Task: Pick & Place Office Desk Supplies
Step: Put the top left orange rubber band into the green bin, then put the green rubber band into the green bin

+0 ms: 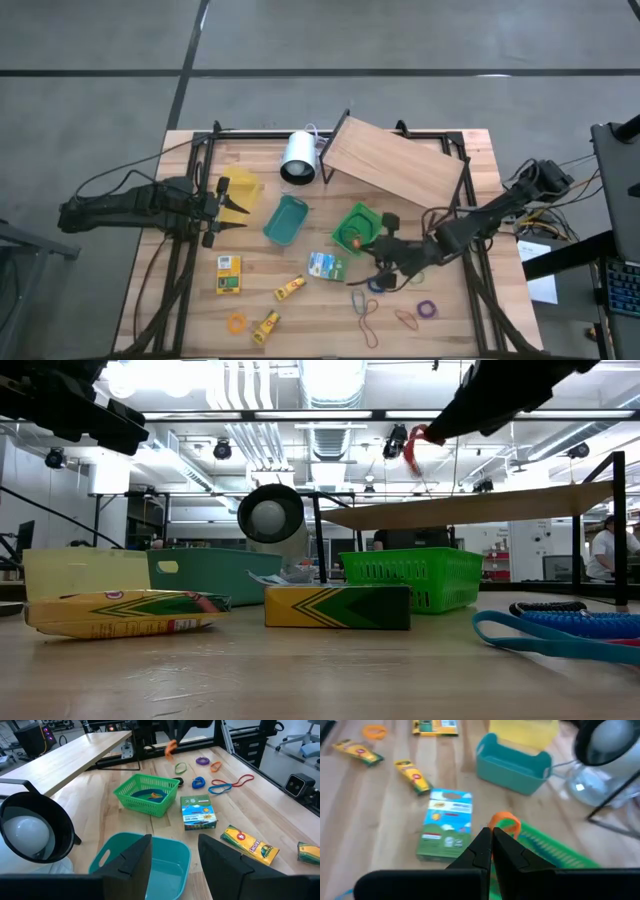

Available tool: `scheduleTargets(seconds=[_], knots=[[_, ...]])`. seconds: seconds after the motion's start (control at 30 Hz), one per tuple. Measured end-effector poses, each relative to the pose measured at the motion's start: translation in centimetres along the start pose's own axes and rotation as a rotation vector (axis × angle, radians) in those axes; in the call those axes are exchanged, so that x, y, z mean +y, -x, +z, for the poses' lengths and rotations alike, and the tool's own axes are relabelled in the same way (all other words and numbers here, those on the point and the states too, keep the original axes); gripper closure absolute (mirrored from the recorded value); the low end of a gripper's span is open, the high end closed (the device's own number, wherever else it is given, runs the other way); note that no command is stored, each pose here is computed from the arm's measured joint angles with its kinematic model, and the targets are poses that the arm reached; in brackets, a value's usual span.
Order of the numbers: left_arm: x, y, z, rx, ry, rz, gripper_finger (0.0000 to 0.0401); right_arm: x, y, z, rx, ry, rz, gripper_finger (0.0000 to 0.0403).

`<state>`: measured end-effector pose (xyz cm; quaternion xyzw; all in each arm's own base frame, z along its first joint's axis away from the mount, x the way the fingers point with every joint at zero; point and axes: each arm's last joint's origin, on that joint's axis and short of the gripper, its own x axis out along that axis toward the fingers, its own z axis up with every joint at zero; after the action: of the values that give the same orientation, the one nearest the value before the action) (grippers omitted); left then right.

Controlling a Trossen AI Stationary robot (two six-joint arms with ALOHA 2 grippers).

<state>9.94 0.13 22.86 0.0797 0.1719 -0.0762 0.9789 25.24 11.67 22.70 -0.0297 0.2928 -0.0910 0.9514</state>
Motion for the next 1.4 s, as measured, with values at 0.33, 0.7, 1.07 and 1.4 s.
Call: scheduleTargets(seconds=[0.33,0.7,1.07,1.4], knots=[[0.0,0.0,0.0,0.000,0.000,0.000,0.0238,-1.9,-3.4,-0.9,0.093,0.022,-0.107,0.0394],[0.0,0.0,0.0,0.000,0.000,0.000,0.0237,-1.7,-7.8,-4.2,0.272,0.073,-0.126,0.0394],[0.0,0.0,0.0,0.000,0.000,0.000,0.0237,-1.8,-8.0,-3.7,0.253,0.024,-0.137,0.0342],[0.0,0.0,0.0,0.001,0.000,0.000,0.0238,-1.9,-7.9,-3.5,0.248,0.036,-0.135,0.0291]])
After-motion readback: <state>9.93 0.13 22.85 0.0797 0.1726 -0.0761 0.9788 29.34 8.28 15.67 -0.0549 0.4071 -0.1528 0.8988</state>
